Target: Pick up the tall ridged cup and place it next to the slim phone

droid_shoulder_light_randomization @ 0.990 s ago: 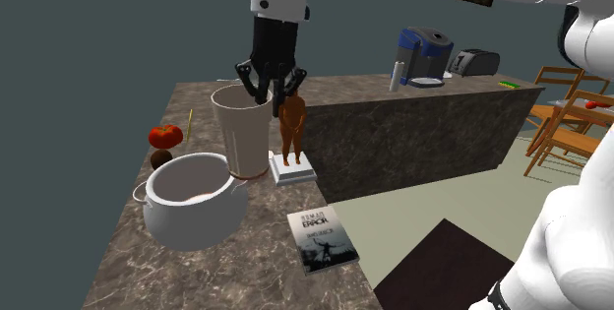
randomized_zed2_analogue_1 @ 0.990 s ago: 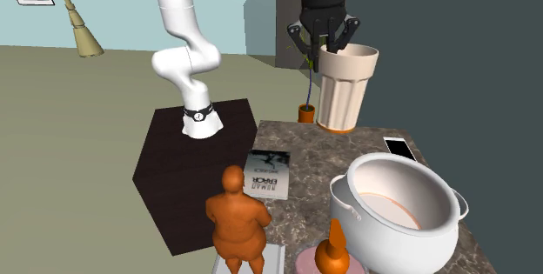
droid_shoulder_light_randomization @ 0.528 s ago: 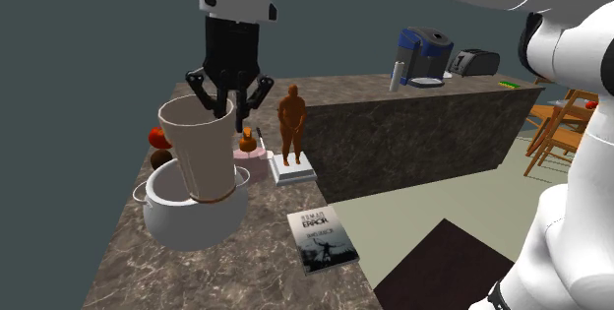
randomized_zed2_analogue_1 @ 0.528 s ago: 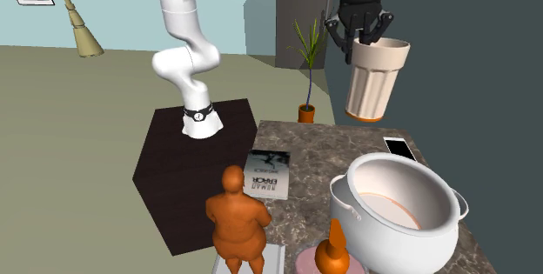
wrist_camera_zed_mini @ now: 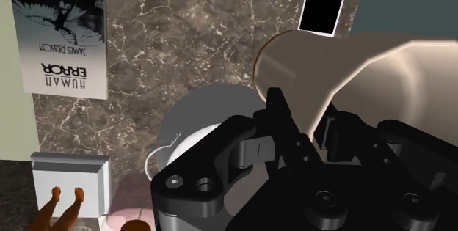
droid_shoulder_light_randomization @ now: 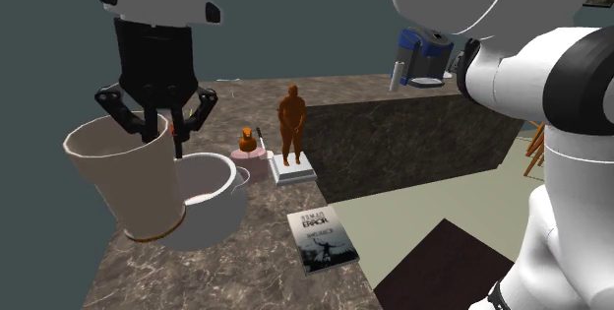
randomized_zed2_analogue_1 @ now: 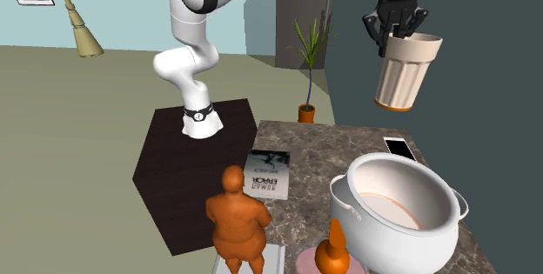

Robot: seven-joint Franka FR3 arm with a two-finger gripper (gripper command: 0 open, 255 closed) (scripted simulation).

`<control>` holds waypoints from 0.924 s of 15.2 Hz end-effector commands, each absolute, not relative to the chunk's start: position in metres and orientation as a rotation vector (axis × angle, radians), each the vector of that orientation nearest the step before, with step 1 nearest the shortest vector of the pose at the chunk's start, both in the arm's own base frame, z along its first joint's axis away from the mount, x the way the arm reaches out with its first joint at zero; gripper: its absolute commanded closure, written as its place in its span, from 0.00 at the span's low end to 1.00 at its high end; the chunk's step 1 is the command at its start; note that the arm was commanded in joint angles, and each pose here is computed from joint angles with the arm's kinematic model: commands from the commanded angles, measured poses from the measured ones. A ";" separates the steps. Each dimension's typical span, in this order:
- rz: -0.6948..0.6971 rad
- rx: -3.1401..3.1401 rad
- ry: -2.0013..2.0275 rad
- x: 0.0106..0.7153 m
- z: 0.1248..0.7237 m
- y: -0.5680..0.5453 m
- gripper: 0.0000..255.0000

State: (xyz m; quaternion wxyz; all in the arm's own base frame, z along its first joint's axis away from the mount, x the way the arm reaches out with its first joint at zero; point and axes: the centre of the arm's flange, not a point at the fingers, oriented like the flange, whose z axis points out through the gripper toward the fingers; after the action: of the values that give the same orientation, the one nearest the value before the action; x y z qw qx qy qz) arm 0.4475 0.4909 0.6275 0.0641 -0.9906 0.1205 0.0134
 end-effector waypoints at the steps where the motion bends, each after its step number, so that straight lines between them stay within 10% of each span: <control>1: 0.039 -2.990 0.366 0.439 0.626 0.516 1.00; 14: 0.039 -2.990 0.366 0.439 0.557 0.516 1.00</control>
State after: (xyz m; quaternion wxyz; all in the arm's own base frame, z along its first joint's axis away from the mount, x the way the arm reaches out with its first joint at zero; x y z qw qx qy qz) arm 0.4401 0.5163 0.5632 0.0637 -0.9905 0.1213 0.0136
